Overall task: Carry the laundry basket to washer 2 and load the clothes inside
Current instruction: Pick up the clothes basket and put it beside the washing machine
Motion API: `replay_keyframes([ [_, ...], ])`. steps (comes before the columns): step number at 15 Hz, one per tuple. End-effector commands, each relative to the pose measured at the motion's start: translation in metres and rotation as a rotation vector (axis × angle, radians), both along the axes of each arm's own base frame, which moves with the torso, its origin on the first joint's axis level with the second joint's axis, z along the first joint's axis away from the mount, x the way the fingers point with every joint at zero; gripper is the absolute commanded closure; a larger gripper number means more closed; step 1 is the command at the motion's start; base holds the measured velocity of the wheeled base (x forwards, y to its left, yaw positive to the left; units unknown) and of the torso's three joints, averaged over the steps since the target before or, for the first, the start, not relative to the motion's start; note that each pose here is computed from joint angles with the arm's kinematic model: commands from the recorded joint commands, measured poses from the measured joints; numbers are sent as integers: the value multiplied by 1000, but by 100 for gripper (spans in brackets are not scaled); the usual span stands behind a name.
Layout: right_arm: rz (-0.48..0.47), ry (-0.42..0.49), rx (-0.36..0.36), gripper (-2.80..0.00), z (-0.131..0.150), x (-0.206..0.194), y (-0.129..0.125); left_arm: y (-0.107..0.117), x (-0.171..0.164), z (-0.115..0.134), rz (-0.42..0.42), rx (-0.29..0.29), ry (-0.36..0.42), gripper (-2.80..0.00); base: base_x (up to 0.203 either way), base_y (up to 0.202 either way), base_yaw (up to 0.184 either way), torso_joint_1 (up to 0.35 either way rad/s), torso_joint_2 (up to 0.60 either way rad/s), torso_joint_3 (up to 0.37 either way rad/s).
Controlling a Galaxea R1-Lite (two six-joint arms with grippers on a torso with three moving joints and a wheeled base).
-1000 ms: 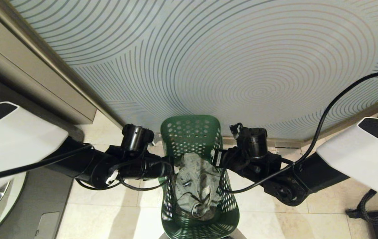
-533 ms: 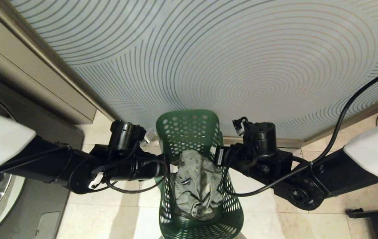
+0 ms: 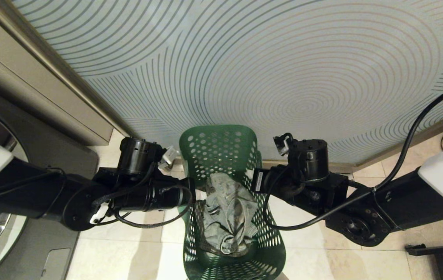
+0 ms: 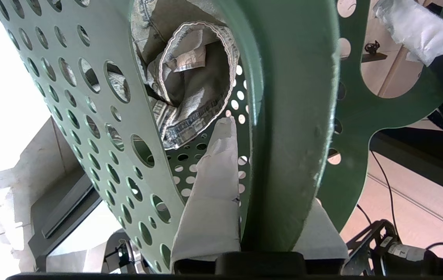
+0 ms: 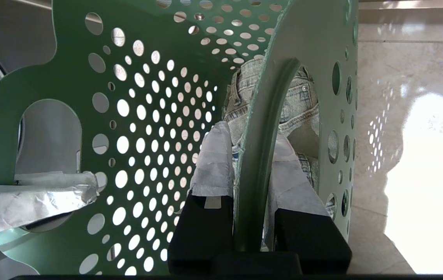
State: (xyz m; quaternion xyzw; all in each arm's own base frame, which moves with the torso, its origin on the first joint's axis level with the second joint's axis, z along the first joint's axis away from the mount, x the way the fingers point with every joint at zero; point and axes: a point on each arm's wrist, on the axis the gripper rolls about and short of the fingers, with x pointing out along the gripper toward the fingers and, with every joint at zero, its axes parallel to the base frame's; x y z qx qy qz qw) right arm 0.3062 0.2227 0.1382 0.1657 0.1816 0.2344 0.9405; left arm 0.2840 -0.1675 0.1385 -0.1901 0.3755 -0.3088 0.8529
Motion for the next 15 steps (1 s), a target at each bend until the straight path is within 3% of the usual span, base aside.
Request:
replay_keyframes([
  [1,6,-24,17,0,11,-5,0,1,-3,4,-1,-8,-10,0,0,0,0,0,0,0],
  [15,13,-26,6,0,13,-4,3,0,-4,4,-21,-16,-3,0,0,0,0,2,1,167],
])
